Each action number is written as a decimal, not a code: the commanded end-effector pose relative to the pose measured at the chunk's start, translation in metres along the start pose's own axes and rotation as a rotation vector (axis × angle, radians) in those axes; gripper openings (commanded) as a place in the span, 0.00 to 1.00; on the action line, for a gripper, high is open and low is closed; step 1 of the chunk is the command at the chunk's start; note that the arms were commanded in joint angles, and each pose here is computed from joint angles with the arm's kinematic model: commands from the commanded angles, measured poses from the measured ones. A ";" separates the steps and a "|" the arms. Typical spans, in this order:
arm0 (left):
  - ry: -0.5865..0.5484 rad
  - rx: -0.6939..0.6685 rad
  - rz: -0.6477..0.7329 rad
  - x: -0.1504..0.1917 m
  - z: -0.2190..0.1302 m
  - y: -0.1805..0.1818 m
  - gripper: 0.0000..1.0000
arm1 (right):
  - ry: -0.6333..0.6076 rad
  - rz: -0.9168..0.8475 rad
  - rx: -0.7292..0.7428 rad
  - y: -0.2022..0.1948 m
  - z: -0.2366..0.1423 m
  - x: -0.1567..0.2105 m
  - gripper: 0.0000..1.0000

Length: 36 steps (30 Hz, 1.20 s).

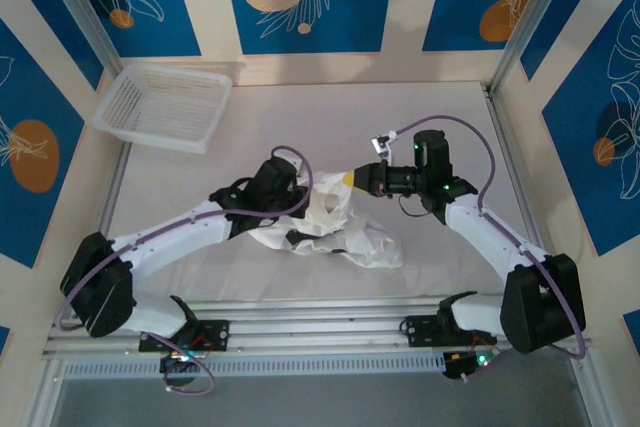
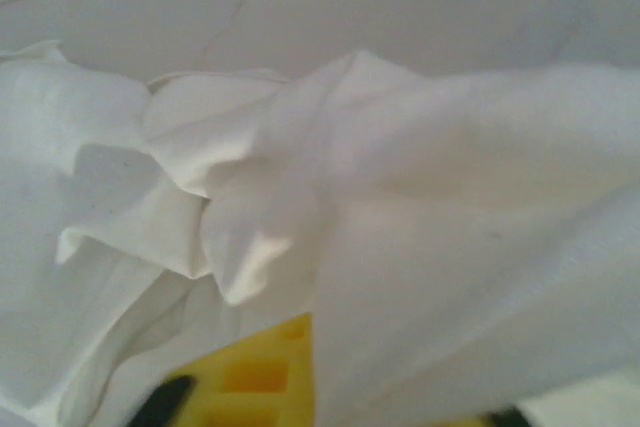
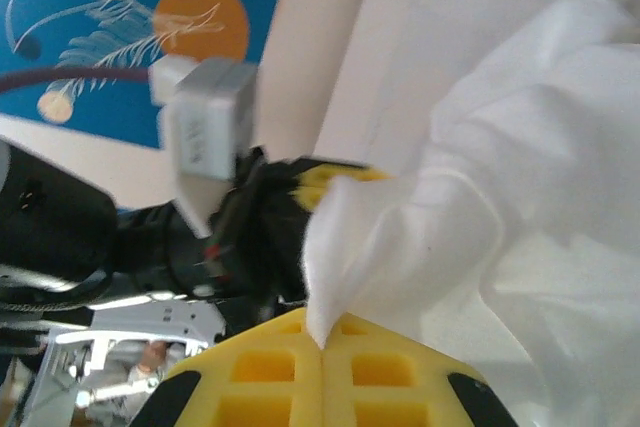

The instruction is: Fold the inside-out t-shirt

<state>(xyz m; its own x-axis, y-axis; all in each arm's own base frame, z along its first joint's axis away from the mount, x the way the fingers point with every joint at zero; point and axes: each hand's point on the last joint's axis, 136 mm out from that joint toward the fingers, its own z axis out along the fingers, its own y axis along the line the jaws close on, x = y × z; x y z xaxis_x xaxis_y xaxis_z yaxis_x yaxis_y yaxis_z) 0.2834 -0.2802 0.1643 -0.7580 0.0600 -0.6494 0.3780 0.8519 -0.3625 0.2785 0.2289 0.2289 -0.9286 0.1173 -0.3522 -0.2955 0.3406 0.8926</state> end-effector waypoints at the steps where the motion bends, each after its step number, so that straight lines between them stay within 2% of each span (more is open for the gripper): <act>1: -0.009 0.424 -0.038 -0.015 -0.026 -0.050 0.00 | 0.030 0.124 0.120 -0.040 -0.009 0.000 0.02; 2: 0.008 0.607 -0.083 -0.021 -0.037 -0.069 0.00 | 0.032 0.156 0.150 -0.055 -0.011 -0.001 0.06; 3: 0.019 0.725 -0.117 -0.025 -0.045 -0.080 0.00 | 0.033 0.187 0.173 -0.066 -0.012 -0.002 0.09; 4: 0.016 0.808 -0.139 -0.030 -0.052 -0.087 0.00 | 0.039 0.209 0.174 -0.072 -0.013 -0.004 0.12; 5: 0.017 0.834 -0.150 -0.032 -0.054 -0.089 0.00 | 0.052 0.222 0.157 -0.072 -0.012 -0.004 0.19; 7: 0.034 0.784 -0.145 -0.027 -0.047 -0.083 0.00 | 0.064 0.213 0.121 -0.059 -0.012 -0.007 0.34; 10: 0.052 0.722 -0.148 -0.021 -0.037 -0.073 0.00 | -0.019 0.152 0.159 -0.048 -0.028 -0.011 0.41; 13: 0.057 0.704 -0.172 -0.022 -0.030 -0.070 0.00 | -0.226 0.067 0.307 -0.053 -0.055 -0.014 0.40; 16: 0.071 0.706 -0.182 -0.024 -0.024 -0.071 0.00 | -0.344 -0.256 0.422 -0.034 -0.057 0.003 0.38; 18: 0.076 0.704 -0.186 -0.025 -0.021 -0.071 0.00 | -0.382 -0.454 0.464 -0.020 -0.050 0.017 0.28; 20: 0.081 0.697 -0.196 -0.025 -0.017 -0.070 0.00 | -0.362 -0.536 0.420 -0.007 -0.035 0.033 0.22; 22: 0.083 0.699 -0.202 -0.027 -0.015 -0.070 0.00 | -0.289 -0.607 0.474 -0.012 -0.018 0.046 0.23; 24: 0.086 0.697 -0.210 -0.027 -0.013 -0.070 0.00 | -0.251 -0.719 0.647 -0.030 -0.011 0.046 0.38; 26: 0.087 0.694 -0.215 -0.026 -0.014 -0.070 0.00 | -0.337 -0.801 0.954 -0.054 -0.030 0.024 0.50; 27: 0.086 0.692 -0.215 -0.027 -0.015 -0.069 0.00 | -0.353 -0.848 1.049 -0.062 -0.036 0.015 0.53; 29: 0.081 0.685 -0.215 -0.026 -0.017 -0.068 0.00 | -0.249 -0.949 1.027 -0.072 -0.018 0.015 0.59; 31: 0.076 0.687 -0.211 -0.028 -0.019 -0.069 0.00 | -0.190 -0.949 1.026 -0.084 -0.007 0.015 0.62; 32: 0.076 0.693 -0.208 -0.029 -0.020 -0.070 0.00 | -0.165 -0.936 1.010 -0.087 -0.002 0.016 0.61; 33: 0.076 0.696 -0.205 -0.029 -0.021 -0.071 0.00 | -0.154 -0.913 0.992 -0.088 0.002 0.015 0.53; 35: 0.073 0.686 -0.198 -0.030 -0.022 -0.068 0.00 | -0.143 -0.871 0.895 -0.078 0.010 0.016 0.20; 36: 0.071 0.665 -0.201 -0.030 -0.020 -0.062 0.00 | -0.125 -0.848 0.779 -0.065 0.017 0.022 0.03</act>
<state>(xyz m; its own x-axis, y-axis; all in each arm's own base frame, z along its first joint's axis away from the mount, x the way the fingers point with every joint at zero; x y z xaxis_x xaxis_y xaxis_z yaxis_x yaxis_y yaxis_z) 0.2676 -0.3282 0.1977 -0.8961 -0.0008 -0.4438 0.4115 0.3733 -0.8315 0.2764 0.2016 0.1176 -0.5170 -0.4194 -0.7462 -0.4805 0.8636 -0.1525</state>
